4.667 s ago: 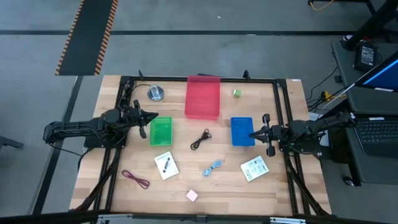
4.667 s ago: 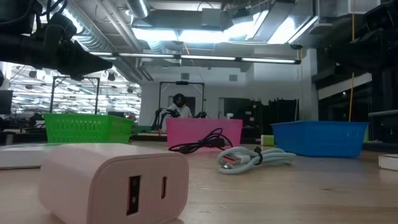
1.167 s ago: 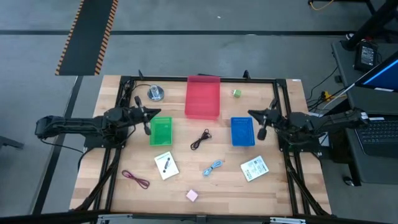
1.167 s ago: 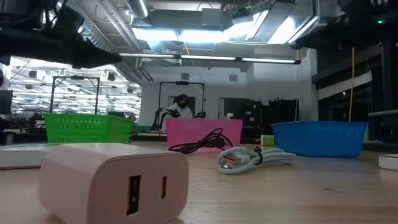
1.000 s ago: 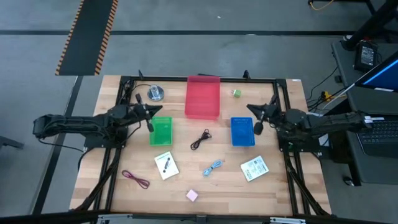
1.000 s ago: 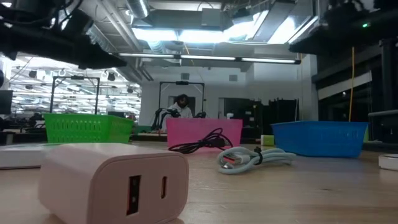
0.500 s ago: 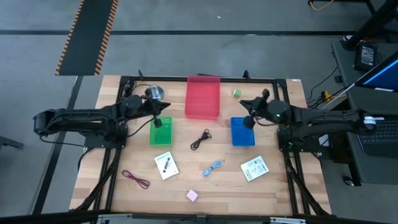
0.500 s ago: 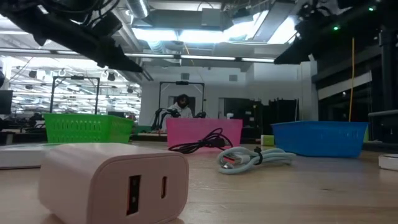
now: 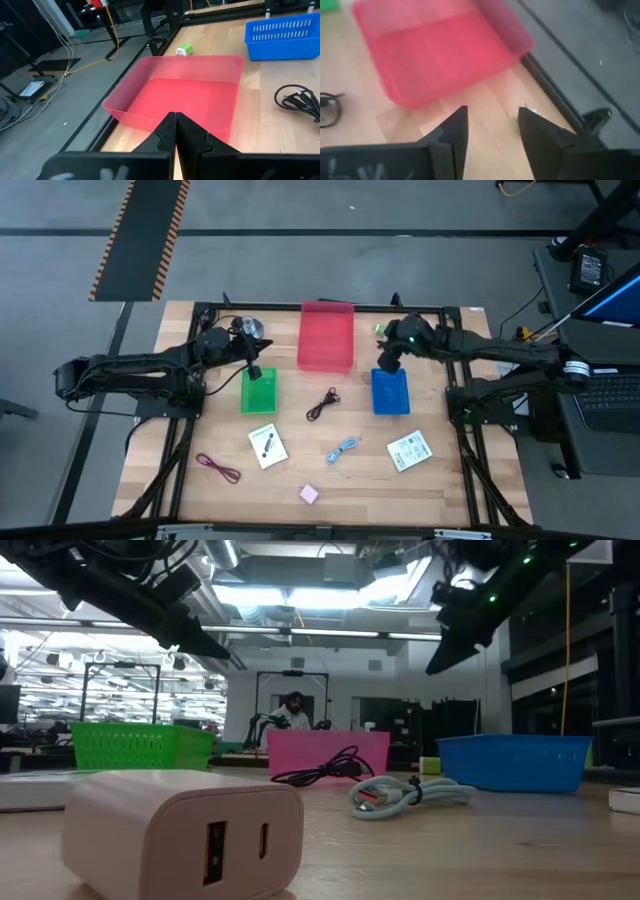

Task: Pick and place items into bin
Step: Put the green charger adapter into the green basket

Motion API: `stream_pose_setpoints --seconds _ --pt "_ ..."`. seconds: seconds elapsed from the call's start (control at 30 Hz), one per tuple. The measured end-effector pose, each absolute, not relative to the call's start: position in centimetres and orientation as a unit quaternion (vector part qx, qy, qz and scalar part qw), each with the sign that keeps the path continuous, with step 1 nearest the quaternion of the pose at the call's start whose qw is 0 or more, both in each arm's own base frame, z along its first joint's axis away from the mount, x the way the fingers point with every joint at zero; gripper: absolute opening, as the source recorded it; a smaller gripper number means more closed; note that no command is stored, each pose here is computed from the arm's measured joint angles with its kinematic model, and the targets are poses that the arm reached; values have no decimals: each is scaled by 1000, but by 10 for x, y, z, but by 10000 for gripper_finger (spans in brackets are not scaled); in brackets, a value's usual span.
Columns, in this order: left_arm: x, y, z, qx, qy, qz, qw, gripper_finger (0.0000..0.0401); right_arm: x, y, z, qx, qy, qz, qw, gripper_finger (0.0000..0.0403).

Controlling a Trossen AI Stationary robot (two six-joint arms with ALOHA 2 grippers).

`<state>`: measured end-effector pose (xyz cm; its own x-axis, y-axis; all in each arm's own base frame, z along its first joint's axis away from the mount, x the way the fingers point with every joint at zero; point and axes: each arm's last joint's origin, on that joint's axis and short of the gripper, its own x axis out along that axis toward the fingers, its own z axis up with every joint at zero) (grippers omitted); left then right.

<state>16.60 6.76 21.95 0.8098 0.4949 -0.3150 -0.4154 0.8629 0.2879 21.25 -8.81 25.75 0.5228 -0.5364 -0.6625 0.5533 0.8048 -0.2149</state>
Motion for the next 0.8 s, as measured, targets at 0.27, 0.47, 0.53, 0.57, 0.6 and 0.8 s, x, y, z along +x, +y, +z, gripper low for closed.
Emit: stream_pose_setpoints --seconds 0.27,0.47,0.53,0.57,0.6,0.8 --pt "166 68 219 104 193 240 946 3 213 -126 254 64 423 -282 859 195" --pt "166 68 219 103 193 241 946 3 212 -151 246 80 457 -276 842 204" --pt "166 68 219 103 193 241 946 3 213 -160 245 84 472 -280 832 204" --pt "166 68 219 103 193 241 946 3 214 -165 245 89 475 -284 828 204" --pt "166 68 219 103 193 240 946 3 215 -170 246 93 477 -288 825 204" --pt "166 68 219 102 193 241 946 3 224 -194 245 129 527 -269 796 204"
